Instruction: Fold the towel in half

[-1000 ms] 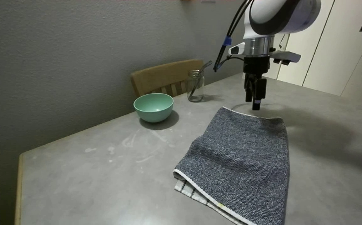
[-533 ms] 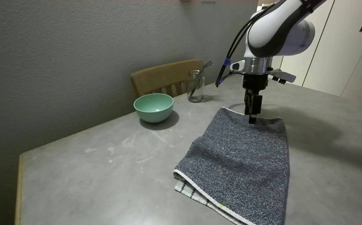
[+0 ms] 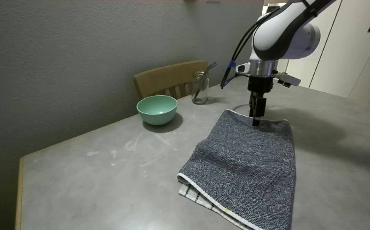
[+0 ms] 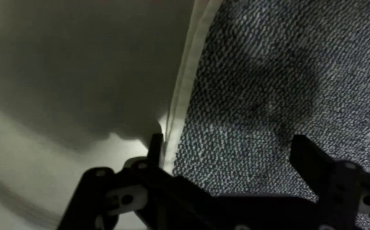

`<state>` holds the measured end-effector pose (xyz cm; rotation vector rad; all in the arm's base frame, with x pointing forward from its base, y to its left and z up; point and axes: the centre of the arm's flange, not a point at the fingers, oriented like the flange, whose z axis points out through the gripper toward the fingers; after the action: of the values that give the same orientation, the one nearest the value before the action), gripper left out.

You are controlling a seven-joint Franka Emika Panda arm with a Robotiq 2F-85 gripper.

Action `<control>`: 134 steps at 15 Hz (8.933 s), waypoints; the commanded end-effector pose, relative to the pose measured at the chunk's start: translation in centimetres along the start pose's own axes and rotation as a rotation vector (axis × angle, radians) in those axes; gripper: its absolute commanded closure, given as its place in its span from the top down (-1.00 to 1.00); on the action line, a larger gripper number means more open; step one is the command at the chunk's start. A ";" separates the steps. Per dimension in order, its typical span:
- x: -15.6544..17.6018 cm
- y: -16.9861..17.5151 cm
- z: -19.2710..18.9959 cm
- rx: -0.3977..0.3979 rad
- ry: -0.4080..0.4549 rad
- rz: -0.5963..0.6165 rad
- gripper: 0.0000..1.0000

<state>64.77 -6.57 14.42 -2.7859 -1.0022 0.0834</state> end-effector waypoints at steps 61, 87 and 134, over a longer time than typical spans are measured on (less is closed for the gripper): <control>-10.4 0.0 -9.2 -0.057 0.091 0.273 -0.96; 6.2 -15.2 -8.5 0.215 0.056 -0.136 -0.96; 12.5 -19.6 -7.4 0.263 -0.169 -0.407 0.98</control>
<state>62.30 16.60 23.64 -2.2988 -1.4243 0.3476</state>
